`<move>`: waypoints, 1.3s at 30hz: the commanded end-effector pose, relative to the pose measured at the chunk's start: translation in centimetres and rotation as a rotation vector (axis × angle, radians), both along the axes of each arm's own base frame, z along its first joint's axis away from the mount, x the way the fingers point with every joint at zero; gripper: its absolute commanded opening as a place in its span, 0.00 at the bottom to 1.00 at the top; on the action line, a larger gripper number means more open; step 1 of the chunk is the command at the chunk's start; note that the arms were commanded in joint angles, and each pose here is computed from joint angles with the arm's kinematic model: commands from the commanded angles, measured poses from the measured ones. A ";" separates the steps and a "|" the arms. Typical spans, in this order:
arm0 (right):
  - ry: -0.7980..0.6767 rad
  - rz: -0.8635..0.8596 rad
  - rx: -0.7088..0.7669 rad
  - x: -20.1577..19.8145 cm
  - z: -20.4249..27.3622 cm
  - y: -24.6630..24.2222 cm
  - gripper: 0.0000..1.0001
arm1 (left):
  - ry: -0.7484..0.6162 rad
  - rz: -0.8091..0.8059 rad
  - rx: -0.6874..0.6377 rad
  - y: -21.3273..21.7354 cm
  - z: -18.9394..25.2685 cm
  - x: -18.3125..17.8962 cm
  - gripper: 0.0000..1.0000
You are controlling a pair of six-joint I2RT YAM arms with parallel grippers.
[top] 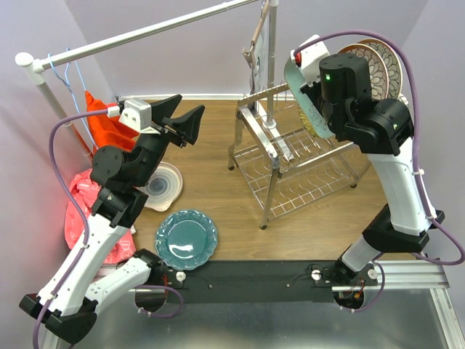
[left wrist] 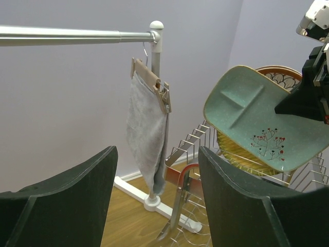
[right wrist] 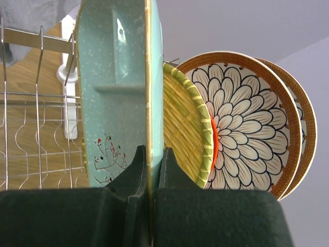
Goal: Load the plates into the dish rack
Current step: Insert the plate into the dish rack
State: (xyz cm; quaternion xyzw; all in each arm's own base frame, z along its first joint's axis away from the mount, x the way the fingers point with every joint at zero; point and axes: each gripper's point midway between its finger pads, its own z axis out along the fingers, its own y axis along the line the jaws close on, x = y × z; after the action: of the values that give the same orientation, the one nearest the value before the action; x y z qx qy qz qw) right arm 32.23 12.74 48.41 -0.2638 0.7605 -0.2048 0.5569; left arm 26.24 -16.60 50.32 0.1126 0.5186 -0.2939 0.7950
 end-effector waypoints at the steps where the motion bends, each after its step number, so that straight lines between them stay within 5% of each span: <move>1: -0.080 -0.027 0.061 -0.2 2.2 -0.1 0.00 | -0.040 -0.008 -0.002 0.2 0.7 -0.6 0.73; 39: -0.089 -0.089 0.069 -0.3 2.0 -0.9 0.00 | -0.043 -0.016 0.012 0.1 0.4 0.1 0.73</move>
State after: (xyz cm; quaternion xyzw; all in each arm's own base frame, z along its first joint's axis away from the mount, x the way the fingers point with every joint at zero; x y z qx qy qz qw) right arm 32.26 12.85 47.90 -0.2502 0.7666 -0.2112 0.5524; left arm 26.60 -16.51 50.21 0.1220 0.5144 -0.2920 0.7970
